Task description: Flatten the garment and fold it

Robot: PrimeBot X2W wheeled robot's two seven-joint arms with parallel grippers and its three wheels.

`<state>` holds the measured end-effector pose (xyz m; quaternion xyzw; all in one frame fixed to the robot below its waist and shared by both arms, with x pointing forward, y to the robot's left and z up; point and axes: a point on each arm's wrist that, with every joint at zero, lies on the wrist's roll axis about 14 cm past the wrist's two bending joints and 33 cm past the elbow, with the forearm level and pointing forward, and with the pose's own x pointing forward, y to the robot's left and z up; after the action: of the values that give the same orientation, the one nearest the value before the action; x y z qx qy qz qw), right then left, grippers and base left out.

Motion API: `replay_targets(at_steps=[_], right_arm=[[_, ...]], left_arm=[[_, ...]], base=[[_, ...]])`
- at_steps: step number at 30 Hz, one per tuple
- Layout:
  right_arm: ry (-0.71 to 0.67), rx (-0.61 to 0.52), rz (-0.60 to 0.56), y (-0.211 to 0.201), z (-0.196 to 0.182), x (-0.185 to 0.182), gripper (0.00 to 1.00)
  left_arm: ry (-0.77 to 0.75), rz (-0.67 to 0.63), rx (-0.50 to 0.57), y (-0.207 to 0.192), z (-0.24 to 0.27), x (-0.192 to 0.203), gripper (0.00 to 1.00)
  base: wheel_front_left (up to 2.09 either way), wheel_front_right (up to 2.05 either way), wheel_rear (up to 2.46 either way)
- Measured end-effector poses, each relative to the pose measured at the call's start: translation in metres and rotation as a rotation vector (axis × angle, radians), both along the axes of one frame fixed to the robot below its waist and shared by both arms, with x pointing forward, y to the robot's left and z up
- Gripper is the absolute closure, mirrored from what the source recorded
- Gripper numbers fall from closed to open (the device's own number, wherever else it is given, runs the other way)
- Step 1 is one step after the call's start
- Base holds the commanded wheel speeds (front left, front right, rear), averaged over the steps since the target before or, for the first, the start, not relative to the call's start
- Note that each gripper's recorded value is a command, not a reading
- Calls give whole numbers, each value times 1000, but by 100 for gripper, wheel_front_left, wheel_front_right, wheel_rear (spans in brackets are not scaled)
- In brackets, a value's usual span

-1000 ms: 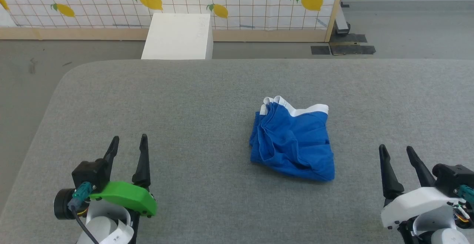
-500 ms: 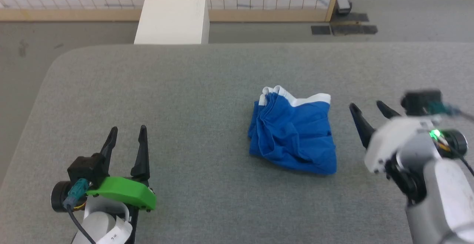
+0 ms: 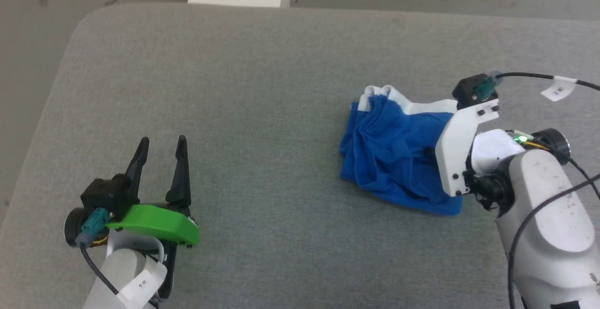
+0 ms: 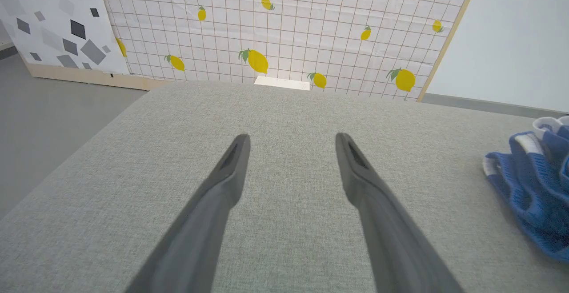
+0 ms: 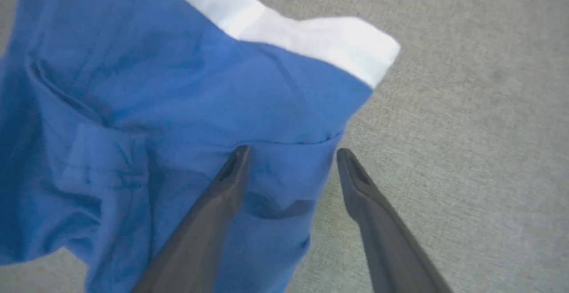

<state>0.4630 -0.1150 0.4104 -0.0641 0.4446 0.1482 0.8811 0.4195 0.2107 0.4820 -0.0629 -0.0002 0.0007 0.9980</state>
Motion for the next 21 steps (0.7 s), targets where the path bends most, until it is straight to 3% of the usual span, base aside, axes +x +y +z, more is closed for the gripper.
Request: replay_targets(at_steps=[5,12,14,15,21], right_arm=[[87,-44,43,10,-29,-4,0],[126,-53,61,17,-41,0,0],[132,-51,61,17,-42,-1,75],[131,-48,61,17,-41,-1,100],[88,-25,70,21,-29,0,100]], left_arm=[[25,20,0,8,-9,1,0],[39,35,-2,13,-15,2,0],[36,35,-4,13,-14,2,0],[33,36,-5,13,-13,2,0],[3,33,-8,12,-2,0,0]], base=[[0,0,0],[0,0,0],[0,0,0],[0,0,0],[0,0,0]])
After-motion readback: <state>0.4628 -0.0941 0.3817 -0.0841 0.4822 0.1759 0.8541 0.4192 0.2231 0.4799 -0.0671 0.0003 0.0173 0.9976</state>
